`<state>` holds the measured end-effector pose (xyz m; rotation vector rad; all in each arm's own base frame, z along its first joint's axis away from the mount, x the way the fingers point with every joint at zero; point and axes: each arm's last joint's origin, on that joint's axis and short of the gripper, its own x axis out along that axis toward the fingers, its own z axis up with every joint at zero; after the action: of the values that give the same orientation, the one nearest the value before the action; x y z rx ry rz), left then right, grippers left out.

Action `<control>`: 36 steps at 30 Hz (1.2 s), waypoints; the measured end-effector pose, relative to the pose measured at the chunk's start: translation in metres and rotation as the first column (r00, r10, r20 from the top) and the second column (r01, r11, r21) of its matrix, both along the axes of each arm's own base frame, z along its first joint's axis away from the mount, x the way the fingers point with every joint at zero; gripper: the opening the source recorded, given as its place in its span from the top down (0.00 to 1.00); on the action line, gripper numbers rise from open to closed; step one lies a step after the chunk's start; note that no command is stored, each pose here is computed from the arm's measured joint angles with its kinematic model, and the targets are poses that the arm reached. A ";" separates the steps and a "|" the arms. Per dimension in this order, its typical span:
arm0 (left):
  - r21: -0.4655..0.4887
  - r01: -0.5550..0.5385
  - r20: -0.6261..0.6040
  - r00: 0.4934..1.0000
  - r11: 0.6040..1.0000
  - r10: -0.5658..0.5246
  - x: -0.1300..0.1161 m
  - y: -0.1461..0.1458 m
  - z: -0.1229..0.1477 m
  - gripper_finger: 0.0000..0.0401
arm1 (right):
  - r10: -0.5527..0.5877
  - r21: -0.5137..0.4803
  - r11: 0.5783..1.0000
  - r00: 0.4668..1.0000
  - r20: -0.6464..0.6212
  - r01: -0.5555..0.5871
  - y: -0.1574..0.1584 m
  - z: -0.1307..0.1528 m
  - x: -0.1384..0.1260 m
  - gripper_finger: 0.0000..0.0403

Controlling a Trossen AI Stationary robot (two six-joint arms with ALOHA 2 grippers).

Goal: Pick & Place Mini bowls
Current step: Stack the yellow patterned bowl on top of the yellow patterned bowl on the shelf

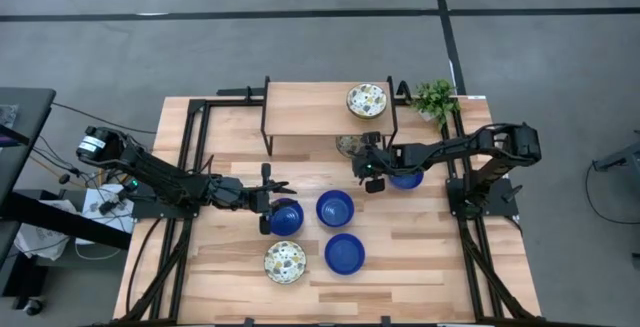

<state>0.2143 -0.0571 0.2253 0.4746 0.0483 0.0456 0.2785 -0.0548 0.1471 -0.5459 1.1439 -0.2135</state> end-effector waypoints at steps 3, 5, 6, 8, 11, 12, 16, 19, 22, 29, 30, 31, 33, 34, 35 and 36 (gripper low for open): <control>0.000 0.000 0.000 1.000 1.000 0.000 0.000 0.000 0.000 0.74 | 0.000 0.000 1.000 1.000 0.009 0.000 0.000 0.000 0.001 0.69; 0.000 0.000 0.000 1.000 1.000 0.000 0.000 0.000 0.000 0.74 | 0.002 -0.004 1.000 1.000 0.024 -0.002 0.000 0.001 0.002 0.70; 0.000 0.000 0.000 1.000 1.000 0.000 0.000 0.000 0.000 0.74 | 0.006 -0.007 1.000 1.000 0.025 -0.006 0.000 0.001 0.002 0.70; 0.000 0.000 0.001 1.000 1.000 0.000 0.000 0.000 0.000 0.74 | 0.008 -0.009 1.000 1.000 0.029 -0.007 0.000 0.001 0.002 0.69; 0.000 0.000 0.001 1.000 1.000 0.000 0.000 0.000 0.000 0.74 | 0.006 -0.008 1.000 1.000 0.029 -0.006 0.000 0.001 0.002 0.69; 0.000 0.000 0.001 1.000 1.000 0.000 0.000 0.000 0.000 0.74 | 0.006 -0.008 1.000 1.000 0.030 -0.006 0.000 0.001 0.002 0.70; 0.000 0.000 0.001 1.000 1.000 0.000 0.000 0.000 0.000 0.74 | 0.004 -0.009 1.000 0.999 0.035 -0.003 -0.001 0.001 0.003 0.69; 0.000 0.000 0.002 1.000 1.000 0.000 0.000 0.000 0.000 0.74 | 0.003 -0.008 1.000 0.999 0.038 -0.002 -0.001 0.001 0.003 0.70; -0.001 0.000 0.004 1.000 1.000 0.000 0.000 0.000 0.000 0.74 | 0.000 -0.007 1.000 0.999 0.043 0.001 -0.001 0.001 0.003 0.70; -0.001 0.000 0.004 1.000 1.000 0.000 0.000 0.000 0.000 0.74 | -0.025 -0.010 1.000 0.997 0.070 0.026 -0.002 0.002 0.005 0.70; -0.001 0.000 0.004 1.000 1.000 0.000 0.000 0.000 0.000 0.74 | -0.027 -0.009 1.000 0.997 0.068 0.027 -0.002 0.002 0.004 0.70; -0.001 0.000 0.004 1.000 1.000 0.000 0.000 0.000 0.000 0.74 | -0.030 -0.008 1.000 0.997 0.068 0.030 -0.002 0.002 0.004 0.70; -0.001 0.000 0.004 1.000 1.000 0.000 0.000 0.000 0.000 0.74 | -0.038 -0.004 0.999 0.996 0.075 0.038 -0.002 0.002 0.004 0.70; -0.001 0.000 0.004 1.000 1.000 0.000 0.000 0.000 0.001 0.74 | -0.038 -0.005 0.999 0.996 0.077 0.039 -0.002 0.002 0.005 0.70; -0.001 0.000 0.004 1.000 1.000 0.000 0.000 0.000 0.000 0.74 | -0.041 -0.008 0.999 0.996 0.085 0.042 -0.002 0.002 0.005 0.70; 0.000 0.000 0.004 1.000 1.000 0.000 0.000 0.000 0.001 0.74 | -0.044 -0.009 0.999 0.995 0.093 0.045 -0.002 0.003 0.006 0.70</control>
<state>0.2143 -0.0572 0.2258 0.4748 0.0441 0.0466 0.2842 -0.0568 0.1497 -0.5159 1.0660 -0.2808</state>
